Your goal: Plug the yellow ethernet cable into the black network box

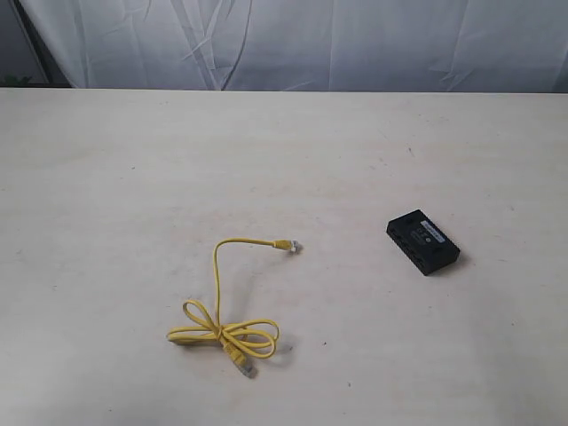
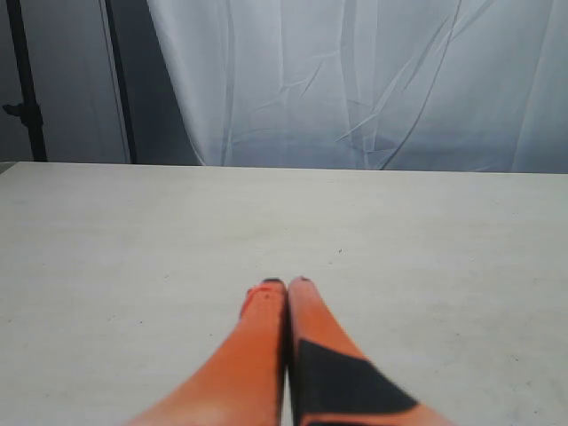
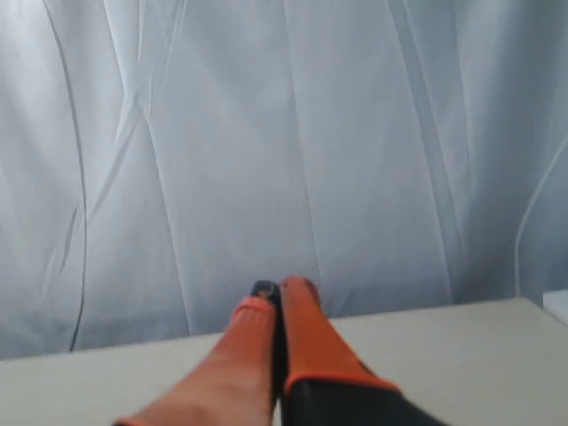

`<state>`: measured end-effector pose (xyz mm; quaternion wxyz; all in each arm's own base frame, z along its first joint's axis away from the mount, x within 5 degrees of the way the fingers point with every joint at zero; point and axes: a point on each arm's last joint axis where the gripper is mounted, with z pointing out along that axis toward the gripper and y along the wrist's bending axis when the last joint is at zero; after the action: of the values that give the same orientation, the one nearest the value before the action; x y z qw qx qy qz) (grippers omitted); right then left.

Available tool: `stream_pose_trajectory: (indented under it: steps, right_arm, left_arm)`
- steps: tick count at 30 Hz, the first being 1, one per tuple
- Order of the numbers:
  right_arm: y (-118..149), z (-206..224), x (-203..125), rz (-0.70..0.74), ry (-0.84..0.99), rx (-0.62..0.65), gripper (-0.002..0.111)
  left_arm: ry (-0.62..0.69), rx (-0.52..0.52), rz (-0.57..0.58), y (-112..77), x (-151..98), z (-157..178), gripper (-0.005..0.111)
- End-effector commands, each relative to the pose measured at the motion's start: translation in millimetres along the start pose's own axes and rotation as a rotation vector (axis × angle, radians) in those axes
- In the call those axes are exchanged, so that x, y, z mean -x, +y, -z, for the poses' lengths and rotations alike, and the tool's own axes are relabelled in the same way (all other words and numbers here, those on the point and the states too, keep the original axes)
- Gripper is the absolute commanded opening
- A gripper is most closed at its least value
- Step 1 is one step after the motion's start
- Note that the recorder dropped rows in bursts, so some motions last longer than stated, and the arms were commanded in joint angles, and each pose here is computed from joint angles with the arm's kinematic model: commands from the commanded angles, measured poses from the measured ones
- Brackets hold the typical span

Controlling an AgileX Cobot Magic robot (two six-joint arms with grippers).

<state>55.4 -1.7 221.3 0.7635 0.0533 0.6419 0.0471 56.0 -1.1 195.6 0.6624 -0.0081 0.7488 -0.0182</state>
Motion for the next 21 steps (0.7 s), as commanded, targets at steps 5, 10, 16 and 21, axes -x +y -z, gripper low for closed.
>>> stream_pose_trajectory:
  steps: [5,10,16,21]
  right_arm:
    - [-0.5,1.6,14.6,0.002,-0.166,-0.006,0.0]
    - [-0.6,1.9,16.1,0.002,-0.184,-0.007,0.0]
    - [-0.5,1.9,16.1,0.004,-0.184,-0.006,0.0]
    - [-0.4,1.5,13.9,0.026,-0.154,-0.007,0.0]
  left_arm:
    - [-0.01,0.004,-0.004,0.3,-0.4,0.1,0.0]
    - [-0.01,0.004,-0.004,0.3,-0.4,0.1,0.0]
    - [-0.01,0.004,-0.004,0.3,-0.4,0.1,0.0]
    - [-0.01,0.004,-0.004,0.3,-0.4,0.1,0.0]
